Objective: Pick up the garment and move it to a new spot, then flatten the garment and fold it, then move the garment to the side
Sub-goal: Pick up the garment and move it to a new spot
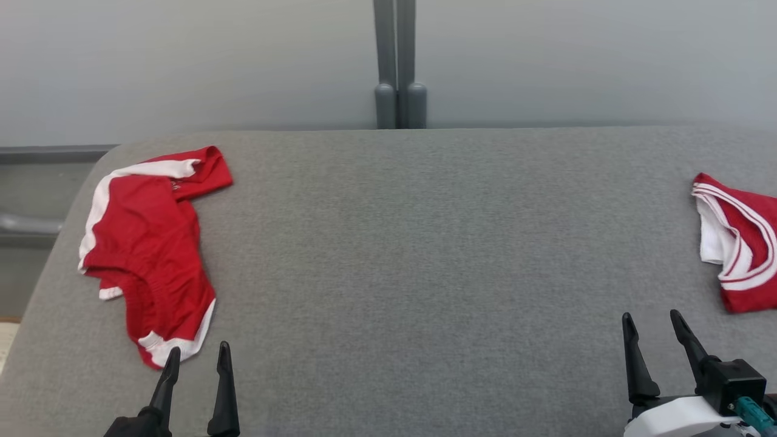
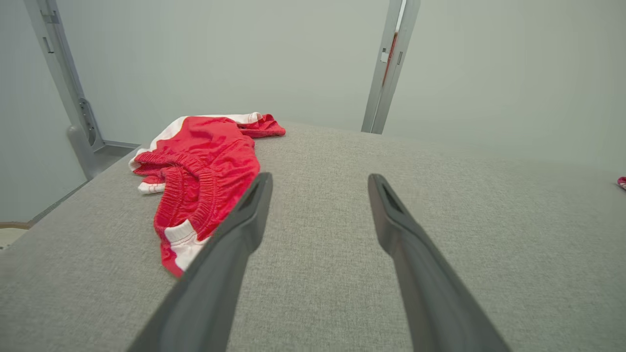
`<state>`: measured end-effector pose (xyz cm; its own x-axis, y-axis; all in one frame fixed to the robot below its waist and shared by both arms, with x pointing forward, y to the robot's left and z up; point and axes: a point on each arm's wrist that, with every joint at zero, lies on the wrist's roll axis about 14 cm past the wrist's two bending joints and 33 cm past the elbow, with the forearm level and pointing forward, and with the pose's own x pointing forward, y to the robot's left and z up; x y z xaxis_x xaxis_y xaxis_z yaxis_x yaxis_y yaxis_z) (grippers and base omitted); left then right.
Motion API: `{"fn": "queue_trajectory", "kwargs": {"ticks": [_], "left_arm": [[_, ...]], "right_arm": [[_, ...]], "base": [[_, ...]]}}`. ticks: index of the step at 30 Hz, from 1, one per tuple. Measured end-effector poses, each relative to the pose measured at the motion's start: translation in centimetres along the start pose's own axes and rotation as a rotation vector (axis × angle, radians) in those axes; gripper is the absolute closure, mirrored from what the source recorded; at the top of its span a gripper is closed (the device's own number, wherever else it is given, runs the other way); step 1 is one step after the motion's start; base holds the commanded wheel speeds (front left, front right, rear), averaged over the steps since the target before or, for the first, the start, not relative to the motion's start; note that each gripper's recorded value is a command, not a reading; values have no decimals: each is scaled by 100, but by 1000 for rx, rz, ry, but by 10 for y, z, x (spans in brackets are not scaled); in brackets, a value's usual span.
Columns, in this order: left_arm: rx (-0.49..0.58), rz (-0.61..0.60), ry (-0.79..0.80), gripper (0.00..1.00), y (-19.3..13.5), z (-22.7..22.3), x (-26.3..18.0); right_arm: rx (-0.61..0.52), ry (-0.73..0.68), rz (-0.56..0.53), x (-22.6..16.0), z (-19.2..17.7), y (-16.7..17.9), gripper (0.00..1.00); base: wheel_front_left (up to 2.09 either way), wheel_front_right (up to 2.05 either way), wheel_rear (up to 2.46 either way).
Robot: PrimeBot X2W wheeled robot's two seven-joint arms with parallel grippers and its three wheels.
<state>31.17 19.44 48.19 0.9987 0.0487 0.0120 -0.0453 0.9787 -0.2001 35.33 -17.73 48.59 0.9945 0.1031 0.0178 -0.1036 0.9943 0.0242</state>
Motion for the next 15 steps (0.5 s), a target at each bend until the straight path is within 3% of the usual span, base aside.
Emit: {"fn": "queue_trajectory", "kwargs": {"ticks": [15], "left_arm": [[-3,287,-57,0,72,16,-62]], "right_arm": [[7,2,308,48,-1,97,0]], "base": [[0,0,0]]}}
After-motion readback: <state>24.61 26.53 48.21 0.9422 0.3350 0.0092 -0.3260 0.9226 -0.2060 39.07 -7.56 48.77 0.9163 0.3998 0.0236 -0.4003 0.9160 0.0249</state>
